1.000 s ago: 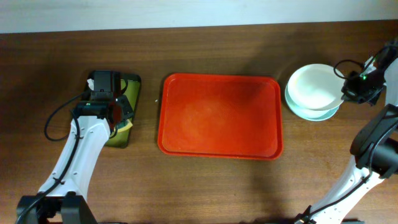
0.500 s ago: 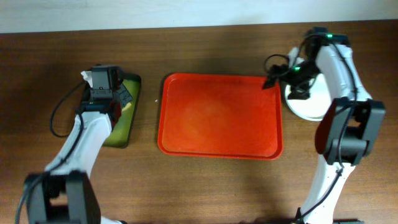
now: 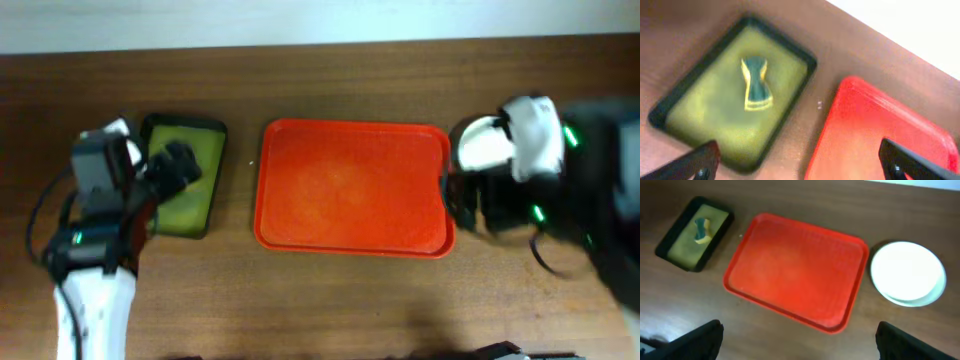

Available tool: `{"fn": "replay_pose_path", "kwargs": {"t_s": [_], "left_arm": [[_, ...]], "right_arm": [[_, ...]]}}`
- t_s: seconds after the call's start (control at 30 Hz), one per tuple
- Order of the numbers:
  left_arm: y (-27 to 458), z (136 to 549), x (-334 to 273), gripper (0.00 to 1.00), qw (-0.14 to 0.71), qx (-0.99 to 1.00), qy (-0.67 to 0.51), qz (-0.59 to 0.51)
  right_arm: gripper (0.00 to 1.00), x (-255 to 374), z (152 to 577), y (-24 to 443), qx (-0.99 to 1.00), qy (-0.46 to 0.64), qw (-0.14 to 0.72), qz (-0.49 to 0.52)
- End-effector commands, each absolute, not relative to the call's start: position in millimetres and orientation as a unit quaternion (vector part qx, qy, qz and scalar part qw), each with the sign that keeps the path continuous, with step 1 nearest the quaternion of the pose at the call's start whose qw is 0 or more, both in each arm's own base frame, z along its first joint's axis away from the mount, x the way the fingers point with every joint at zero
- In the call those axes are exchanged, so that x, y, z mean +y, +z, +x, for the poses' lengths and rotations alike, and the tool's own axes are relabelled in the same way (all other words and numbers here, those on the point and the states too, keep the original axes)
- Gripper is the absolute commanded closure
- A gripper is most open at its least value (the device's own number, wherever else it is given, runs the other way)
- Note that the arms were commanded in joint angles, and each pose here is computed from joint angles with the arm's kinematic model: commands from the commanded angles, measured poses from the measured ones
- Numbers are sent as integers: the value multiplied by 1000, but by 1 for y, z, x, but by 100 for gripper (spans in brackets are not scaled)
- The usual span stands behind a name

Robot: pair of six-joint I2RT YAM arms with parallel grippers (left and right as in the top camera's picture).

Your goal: Clean dirty plates on tray and stack at the side

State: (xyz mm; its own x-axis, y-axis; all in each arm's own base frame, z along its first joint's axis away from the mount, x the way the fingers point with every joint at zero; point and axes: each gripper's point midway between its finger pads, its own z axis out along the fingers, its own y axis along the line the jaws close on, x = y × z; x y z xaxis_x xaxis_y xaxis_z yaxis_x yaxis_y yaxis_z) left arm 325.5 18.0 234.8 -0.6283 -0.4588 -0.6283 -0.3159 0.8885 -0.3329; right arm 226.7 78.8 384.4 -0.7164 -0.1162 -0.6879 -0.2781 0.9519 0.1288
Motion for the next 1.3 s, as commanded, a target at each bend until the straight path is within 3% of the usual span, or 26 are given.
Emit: {"fn": "replay_pose_path", "kwargs": {"t_s": [0.0,0.1,0.13,0.23,0.77,1.07,1.2,1.27], "left_arm": [[241,270,-12,1,352,915,-134,-146],[256,223,-34,4,432,883,-158,-88],[252,206,-36,0,467,865,-165,-79],[234,190,-36,1,484,856,-166,-76],[224,186,-36,1,466,866,-165,-79],[224,186,-36,1,466,866,-165,-79],[224,186,-36,1,466,866,-165,-79],[224,186,-36,1,466,866,-165,-79]], "right_arm": [[2,67,183,370,904,109,398,-114],[2,63,167,314,885,122,438,-100],[1,63,169,289,885,122,438,-99],[2,67,183,258,893,120,422,-98],[2,67,185,254,897,118,415,-97],[2,25,144,301,826,81,557,-12],[2,24,133,306,812,82,578,-13],[2,23,119,286,830,80,552,-11]]}}
